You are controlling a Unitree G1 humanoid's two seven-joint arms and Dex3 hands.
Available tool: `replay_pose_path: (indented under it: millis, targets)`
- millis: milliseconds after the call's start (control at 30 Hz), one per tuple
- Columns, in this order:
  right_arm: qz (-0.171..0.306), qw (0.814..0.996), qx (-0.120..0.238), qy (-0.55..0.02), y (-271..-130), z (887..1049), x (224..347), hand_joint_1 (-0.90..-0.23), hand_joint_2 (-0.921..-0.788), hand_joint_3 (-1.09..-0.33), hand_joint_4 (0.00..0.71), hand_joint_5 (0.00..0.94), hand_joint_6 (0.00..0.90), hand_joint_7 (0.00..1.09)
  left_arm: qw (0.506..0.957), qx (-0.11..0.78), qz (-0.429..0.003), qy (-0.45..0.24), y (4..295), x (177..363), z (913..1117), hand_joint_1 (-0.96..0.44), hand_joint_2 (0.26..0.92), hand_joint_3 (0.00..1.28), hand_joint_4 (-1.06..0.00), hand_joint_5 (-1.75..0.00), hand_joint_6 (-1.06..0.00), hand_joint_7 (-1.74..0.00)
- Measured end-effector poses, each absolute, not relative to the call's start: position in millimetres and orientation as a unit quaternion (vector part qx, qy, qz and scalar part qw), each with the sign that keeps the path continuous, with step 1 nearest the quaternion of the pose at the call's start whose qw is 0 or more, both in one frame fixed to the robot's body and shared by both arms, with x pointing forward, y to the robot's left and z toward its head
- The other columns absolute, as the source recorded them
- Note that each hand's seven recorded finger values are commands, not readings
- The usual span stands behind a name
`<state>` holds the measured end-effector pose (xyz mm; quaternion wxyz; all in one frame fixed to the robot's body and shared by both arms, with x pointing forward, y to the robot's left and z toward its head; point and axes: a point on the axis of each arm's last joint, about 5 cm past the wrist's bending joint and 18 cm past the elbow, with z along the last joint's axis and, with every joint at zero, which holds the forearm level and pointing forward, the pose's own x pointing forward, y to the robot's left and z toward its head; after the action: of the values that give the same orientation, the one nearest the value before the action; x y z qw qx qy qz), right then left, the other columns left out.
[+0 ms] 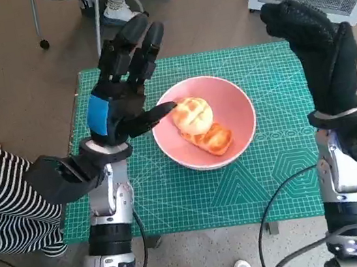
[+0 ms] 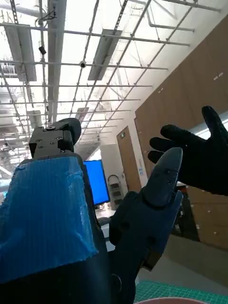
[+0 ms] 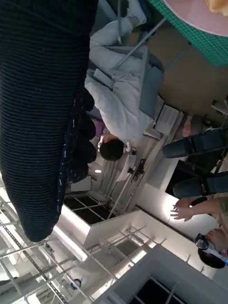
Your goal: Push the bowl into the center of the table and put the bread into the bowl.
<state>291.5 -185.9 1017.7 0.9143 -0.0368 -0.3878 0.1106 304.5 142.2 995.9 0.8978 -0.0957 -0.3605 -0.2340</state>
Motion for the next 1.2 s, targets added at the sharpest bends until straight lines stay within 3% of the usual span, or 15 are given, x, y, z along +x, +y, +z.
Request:
replay_pose_path:
  millis: [1200]
  targets:
    - [0.107, 0.918, -0.035, -0.381, -186.7, 1011.0, 293.5, -0.760, -0.921, -0.717, 0.221, 0.004, 0.081, 0.54, 0.897, -0.094, -0.242, -0.357, 142.4, 304.8, 995.6, -0.28, 0.888, 0.10, -0.16, -0.04, 0.00, -0.60]
